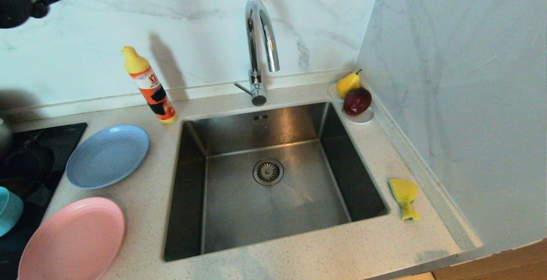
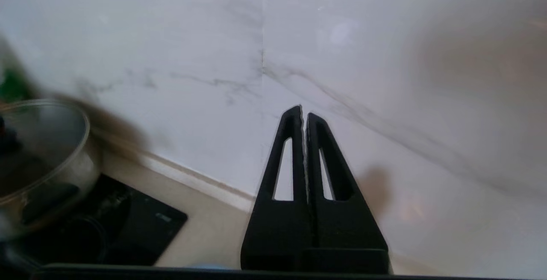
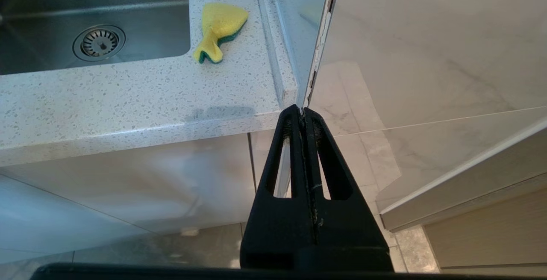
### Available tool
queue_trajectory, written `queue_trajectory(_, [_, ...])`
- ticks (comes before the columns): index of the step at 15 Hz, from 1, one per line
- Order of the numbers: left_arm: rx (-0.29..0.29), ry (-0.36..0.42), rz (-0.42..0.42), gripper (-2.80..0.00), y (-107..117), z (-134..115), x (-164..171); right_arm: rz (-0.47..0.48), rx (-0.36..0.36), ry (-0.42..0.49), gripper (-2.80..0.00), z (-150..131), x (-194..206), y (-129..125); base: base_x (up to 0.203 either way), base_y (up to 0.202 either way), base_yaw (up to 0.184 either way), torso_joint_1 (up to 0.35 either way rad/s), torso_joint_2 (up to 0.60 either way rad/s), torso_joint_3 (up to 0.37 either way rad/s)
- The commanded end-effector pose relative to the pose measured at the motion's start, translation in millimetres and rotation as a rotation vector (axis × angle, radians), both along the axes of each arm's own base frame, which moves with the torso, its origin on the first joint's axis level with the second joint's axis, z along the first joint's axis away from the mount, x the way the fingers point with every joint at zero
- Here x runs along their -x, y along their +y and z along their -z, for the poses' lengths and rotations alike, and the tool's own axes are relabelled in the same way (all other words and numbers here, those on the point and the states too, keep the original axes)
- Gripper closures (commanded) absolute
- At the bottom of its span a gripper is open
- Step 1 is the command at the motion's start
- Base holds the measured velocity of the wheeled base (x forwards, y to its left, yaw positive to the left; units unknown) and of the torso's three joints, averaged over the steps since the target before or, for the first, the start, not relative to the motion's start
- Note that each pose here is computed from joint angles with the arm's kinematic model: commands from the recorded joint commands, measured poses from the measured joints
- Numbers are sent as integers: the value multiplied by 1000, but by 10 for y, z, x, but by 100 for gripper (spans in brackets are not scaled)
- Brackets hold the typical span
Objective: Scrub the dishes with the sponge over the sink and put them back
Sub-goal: Turn on the faucet
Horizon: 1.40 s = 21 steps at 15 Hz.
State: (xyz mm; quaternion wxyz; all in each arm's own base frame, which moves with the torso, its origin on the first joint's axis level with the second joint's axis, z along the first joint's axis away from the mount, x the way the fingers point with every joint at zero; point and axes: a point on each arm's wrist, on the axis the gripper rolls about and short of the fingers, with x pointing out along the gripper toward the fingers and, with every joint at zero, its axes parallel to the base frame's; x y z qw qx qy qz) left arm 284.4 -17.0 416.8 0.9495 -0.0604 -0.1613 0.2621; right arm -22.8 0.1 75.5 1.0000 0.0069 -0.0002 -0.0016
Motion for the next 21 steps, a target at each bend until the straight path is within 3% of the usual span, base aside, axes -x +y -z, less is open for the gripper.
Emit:
queue_trajectory(1, [-49,-36,105,0,72,-261,857,0,0,0,0,0,0,0,0,0,0,0,0,0])
queue_trajectory(5, [-176,127,376,0,108,67,1748,0,0,0,0,0,0,0,0,0,0,0,0,0])
queue_trajectory(8, [-203,298,597,0,99,614,2121,0,0,0,0,0,0,0,0,0,0,0,0,0])
queue_trajectory(10, [-167,420,792,0,63,947,2162,0,0,0,0,0,0,0,0,0,0,0,0,0])
queue_trajectory(15, [44,618,959,0,-55,1172,1370,0,0,0,0,0,0,0,0,0,0,0,0,0])
queue_trajectory(21, [113,679,1028,0,-191,1318,266,0,0,0,0,0,0,0,0,0,0,0,0,0])
